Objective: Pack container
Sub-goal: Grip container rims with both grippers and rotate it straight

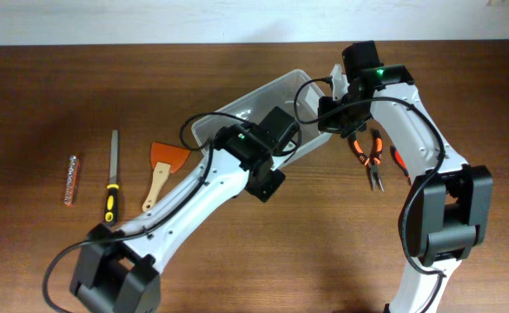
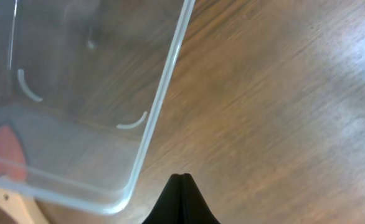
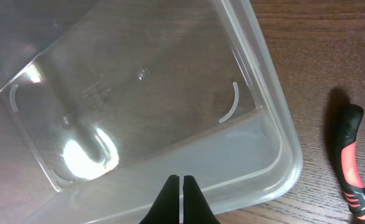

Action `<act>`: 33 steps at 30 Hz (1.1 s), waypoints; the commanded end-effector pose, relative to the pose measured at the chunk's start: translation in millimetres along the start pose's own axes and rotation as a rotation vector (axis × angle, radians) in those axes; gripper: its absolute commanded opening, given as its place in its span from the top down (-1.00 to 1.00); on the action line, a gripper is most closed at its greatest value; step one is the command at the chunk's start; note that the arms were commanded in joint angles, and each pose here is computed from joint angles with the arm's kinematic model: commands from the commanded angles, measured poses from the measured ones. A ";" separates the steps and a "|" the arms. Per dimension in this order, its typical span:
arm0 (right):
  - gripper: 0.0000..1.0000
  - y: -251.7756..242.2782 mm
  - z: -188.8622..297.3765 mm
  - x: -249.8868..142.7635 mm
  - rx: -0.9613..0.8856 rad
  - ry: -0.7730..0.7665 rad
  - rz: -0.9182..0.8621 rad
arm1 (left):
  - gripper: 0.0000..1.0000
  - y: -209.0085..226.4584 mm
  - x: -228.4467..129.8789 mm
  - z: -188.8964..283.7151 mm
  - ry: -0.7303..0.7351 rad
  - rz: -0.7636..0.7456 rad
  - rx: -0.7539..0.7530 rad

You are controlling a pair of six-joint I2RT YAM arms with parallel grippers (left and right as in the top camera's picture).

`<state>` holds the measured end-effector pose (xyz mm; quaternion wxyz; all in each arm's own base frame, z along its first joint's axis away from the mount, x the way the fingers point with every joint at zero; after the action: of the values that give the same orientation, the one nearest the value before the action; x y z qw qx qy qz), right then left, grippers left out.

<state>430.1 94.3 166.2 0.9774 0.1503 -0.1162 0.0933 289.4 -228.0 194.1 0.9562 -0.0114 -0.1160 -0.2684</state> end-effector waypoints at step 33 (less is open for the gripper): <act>0.92 -5.1 -4.6 1.1 -0.038 -0.003 0.012 | 0.96 27.0 -24.3 -55.6 -0.007 0.071 0.045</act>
<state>433.1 94.4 166.9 0.9763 0.1492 -0.1251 0.0945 290.8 -205.1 136.0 0.9629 -0.0012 -0.1155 -0.2440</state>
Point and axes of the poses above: each gripper's point midway between its finger pads, its own z axis back along the fingers, its own y axis along the line the jaws close on, x = y × z, the point moved 7 cm from there along z, back along the fingers, and after that the axes turned 10 degrees about z, right-handed, at the moved point
